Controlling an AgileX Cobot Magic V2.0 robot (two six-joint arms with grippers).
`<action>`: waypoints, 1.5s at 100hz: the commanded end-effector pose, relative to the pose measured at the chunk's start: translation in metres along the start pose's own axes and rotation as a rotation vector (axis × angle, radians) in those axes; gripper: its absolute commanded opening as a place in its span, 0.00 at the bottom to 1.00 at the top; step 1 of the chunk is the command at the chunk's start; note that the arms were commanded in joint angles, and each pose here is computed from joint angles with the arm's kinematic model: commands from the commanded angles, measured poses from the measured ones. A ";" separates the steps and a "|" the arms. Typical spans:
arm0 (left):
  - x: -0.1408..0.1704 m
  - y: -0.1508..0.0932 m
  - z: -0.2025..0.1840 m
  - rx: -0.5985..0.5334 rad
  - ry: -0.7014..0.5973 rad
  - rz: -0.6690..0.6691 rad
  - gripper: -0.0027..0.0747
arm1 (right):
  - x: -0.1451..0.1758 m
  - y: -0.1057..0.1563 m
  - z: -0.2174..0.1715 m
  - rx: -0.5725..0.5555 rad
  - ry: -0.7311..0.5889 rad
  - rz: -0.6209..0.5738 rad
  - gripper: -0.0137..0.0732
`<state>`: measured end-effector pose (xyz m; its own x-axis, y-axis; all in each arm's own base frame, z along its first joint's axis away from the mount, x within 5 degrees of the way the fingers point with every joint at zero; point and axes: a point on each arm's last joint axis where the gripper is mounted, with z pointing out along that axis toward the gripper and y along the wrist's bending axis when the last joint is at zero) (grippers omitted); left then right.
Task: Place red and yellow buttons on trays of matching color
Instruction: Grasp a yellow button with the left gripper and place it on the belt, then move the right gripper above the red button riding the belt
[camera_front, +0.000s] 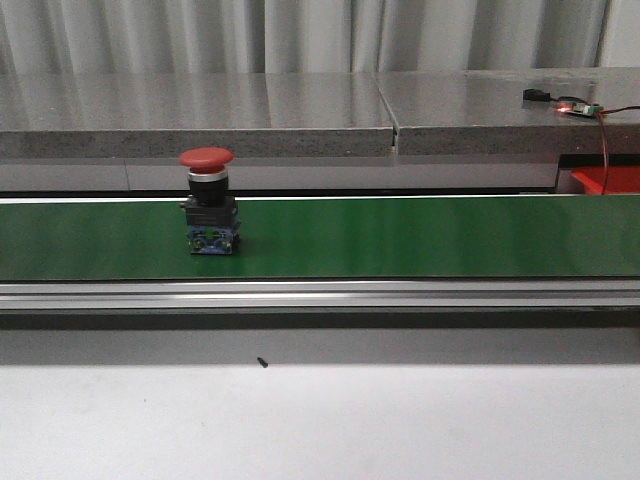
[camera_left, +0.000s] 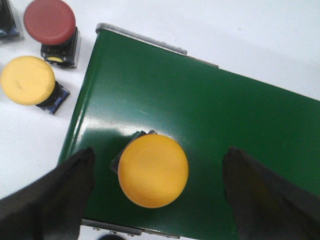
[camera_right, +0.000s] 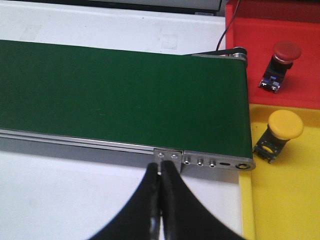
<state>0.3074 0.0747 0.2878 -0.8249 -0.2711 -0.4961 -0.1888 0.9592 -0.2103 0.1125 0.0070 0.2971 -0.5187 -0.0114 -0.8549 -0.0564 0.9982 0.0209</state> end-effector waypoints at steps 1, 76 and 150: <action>-0.009 -0.014 -0.034 0.024 -0.137 0.038 0.67 | -0.012 0.000 -0.004 0.003 -0.086 -0.007 0.09; 0.057 -0.113 -0.102 0.159 -0.286 0.433 0.01 | -0.012 0.000 -0.004 0.003 -0.086 -0.007 0.09; 0.181 -0.062 -0.147 0.194 -0.491 0.395 0.01 | -0.015 0.000 -0.005 0.004 -0.117 -0.009 0.09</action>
<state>0.1025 -0.0223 0.3249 -0.5512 0.0881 -0.8297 0.2106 0.9769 -0.0362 0.1129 0.0070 0.2978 -0.5112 -0.0109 -0.8594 -0.0563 0.9982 0.0209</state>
